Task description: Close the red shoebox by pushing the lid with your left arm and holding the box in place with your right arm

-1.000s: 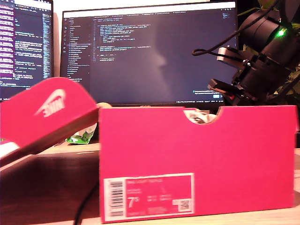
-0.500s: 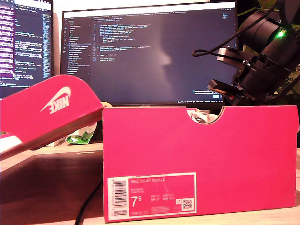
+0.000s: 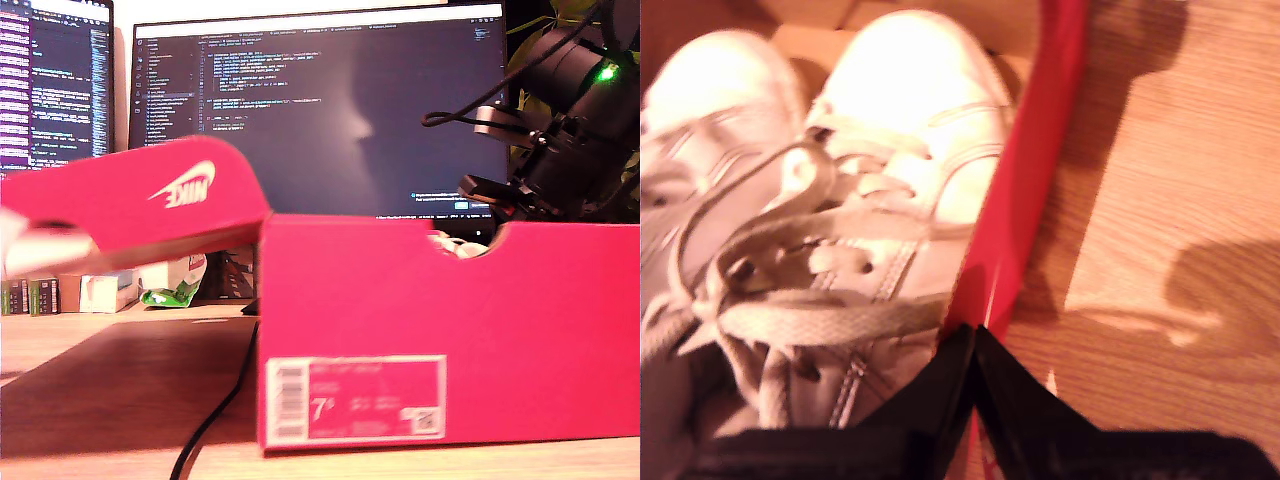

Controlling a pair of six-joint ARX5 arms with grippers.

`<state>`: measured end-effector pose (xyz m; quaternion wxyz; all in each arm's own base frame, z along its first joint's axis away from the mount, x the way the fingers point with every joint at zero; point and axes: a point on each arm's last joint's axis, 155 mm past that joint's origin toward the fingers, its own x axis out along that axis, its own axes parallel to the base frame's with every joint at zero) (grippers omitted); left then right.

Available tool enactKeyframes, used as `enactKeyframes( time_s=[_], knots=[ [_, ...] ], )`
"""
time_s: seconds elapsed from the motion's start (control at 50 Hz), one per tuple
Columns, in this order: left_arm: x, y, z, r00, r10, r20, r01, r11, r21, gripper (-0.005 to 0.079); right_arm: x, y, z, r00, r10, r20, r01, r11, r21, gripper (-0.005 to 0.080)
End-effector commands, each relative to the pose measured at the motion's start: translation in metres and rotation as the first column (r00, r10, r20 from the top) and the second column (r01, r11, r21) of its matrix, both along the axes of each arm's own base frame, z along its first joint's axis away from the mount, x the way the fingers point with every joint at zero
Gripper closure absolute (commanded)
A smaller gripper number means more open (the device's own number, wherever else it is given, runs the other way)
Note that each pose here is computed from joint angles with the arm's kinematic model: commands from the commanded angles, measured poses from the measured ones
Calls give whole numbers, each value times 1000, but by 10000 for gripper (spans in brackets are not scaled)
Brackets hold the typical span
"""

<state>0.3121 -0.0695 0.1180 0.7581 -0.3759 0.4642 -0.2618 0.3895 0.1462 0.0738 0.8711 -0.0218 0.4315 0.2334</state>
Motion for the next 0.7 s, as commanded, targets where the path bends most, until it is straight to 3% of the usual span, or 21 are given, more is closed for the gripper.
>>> enactKeyframes(
  time_s=[0.0,0.38,0.68],
  knots=[
    [0,-11,13,999,-48,24,49,998,-29,762,-12,27,-3,997,81,-21,-80,996,26,764],
    [10,-23,65,987,-125,103,128,991,-27,762,-26,71,4,982,190,15,-190,980,50,764],
    [-6,-51,95,966,-213,145,225,971,-78,762,-40,98,8,964,264,30,-266,962,69,764]
  ],
)
